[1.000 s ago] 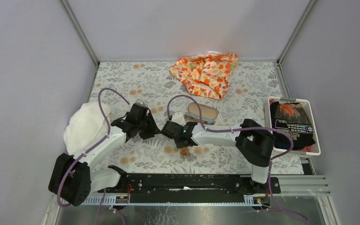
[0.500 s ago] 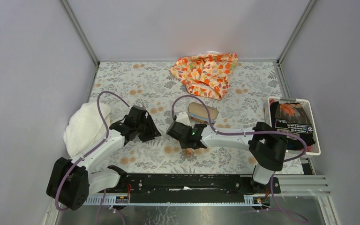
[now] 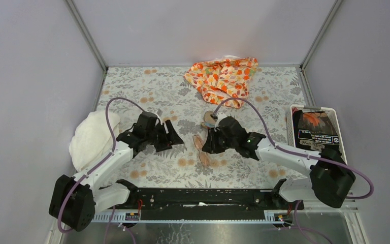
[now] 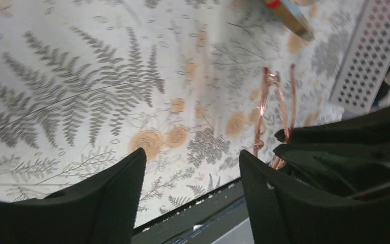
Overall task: Organize the sunglasses
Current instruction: Pick up the sunglasses from the center of the board.
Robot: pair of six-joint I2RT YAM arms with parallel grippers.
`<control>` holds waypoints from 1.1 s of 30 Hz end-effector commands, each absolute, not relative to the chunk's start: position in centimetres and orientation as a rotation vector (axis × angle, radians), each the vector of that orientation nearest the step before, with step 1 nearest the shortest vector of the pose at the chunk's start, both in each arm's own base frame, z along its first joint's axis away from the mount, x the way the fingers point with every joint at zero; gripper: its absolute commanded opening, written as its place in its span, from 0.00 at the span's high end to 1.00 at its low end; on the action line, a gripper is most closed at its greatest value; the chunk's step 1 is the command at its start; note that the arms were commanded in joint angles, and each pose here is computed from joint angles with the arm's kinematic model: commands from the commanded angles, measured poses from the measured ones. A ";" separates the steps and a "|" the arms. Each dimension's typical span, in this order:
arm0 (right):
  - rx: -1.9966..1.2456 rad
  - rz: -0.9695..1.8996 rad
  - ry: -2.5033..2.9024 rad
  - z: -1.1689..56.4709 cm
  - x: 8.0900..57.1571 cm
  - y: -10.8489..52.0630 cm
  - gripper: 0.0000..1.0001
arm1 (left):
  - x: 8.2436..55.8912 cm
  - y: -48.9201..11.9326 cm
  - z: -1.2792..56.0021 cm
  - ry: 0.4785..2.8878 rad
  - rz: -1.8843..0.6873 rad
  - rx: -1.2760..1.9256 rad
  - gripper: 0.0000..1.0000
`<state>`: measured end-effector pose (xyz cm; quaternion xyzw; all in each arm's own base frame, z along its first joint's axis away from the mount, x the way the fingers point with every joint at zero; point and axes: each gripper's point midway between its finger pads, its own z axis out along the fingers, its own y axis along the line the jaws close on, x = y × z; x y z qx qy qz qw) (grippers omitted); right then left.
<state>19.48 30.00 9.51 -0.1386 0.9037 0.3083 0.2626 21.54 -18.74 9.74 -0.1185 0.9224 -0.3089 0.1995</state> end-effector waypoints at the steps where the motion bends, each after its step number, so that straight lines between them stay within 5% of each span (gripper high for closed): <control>1: -0.473 1.234 2.281 14.7 18.2 32.2 1.00 | 22.5 -21.7 15.3 2.418 -1.124 -0.119 0.24; 12: -0.350 1.625 2.129 18.2 20.0 30.9 1.00 | 22.5 -23.4 22.1 2.238 -1.257 0.142 0.09; 33: -0.253 1.870 2.039 20.1 19.9 29.8 1.00 | 22.5 -25.0 24.8 2.167 -1.419 0.162 0.11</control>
